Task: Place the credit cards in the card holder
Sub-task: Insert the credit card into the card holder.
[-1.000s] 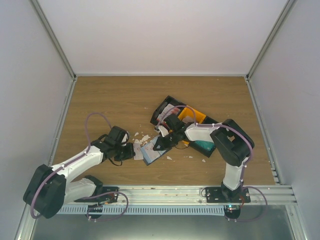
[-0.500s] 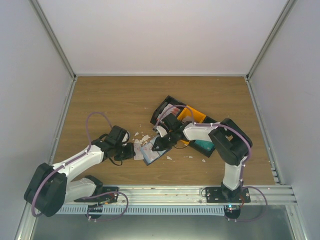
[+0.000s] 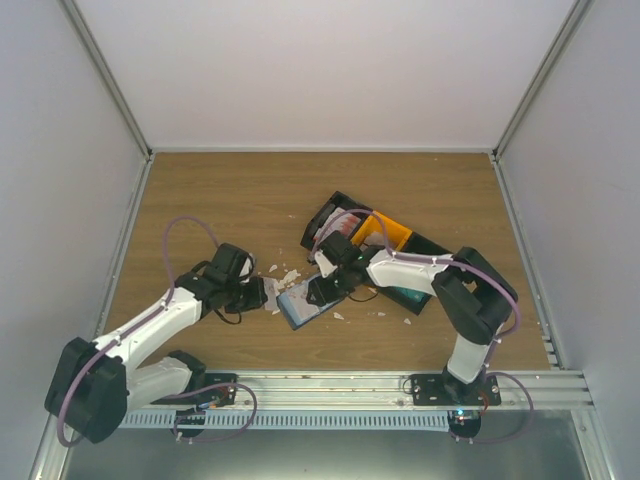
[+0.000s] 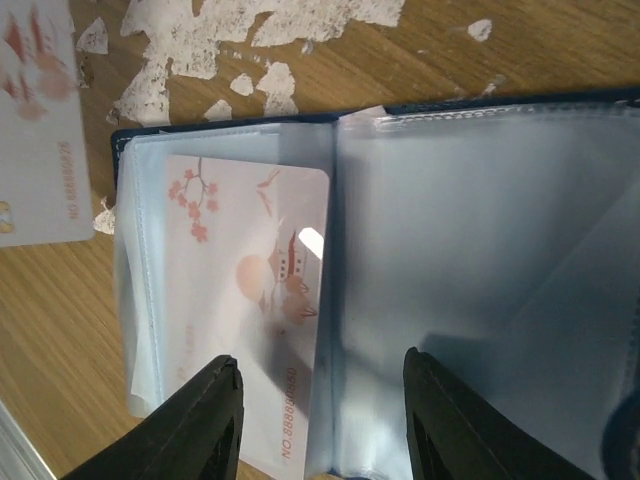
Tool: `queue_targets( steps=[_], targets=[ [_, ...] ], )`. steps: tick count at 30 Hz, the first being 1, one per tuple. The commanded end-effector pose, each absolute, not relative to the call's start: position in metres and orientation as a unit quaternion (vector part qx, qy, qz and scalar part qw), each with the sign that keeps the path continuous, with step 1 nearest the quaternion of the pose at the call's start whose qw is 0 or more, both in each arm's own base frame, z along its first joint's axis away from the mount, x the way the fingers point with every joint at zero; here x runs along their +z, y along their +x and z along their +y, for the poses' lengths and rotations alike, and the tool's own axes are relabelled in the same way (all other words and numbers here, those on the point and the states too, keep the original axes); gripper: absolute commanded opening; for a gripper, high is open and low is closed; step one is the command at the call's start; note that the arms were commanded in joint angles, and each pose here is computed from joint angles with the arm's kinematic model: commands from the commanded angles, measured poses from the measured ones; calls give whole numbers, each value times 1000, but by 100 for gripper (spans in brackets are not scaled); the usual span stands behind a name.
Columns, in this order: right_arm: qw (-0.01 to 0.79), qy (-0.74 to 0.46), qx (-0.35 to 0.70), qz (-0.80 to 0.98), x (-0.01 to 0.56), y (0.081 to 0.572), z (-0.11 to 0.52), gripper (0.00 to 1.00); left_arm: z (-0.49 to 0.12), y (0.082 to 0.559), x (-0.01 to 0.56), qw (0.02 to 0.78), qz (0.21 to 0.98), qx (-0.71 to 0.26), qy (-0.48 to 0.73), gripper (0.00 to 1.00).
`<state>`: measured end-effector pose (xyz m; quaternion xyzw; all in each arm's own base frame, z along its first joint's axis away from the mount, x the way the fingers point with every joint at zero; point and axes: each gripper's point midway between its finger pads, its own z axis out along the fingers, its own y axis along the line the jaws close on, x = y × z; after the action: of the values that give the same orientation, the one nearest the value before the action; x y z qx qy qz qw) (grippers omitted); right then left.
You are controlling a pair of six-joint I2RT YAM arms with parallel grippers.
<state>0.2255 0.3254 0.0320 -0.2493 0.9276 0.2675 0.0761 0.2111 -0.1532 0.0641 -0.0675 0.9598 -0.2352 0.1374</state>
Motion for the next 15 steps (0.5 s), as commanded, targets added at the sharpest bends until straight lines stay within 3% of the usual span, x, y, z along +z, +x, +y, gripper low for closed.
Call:
queue_targets(
  steps=[1,6,15],
  targets=[
    [86,-250,232,936,34,225,327,47,-155,219,88,167,951,-253,-60,0],
    [90,-263,219,935,34,222,339,48,-182,212,99,154,930,-332,-24,0],
    [86,-270,181,942,24,219,343,48,-160,204,55,116,959,-253,-56,0]
  ],
)
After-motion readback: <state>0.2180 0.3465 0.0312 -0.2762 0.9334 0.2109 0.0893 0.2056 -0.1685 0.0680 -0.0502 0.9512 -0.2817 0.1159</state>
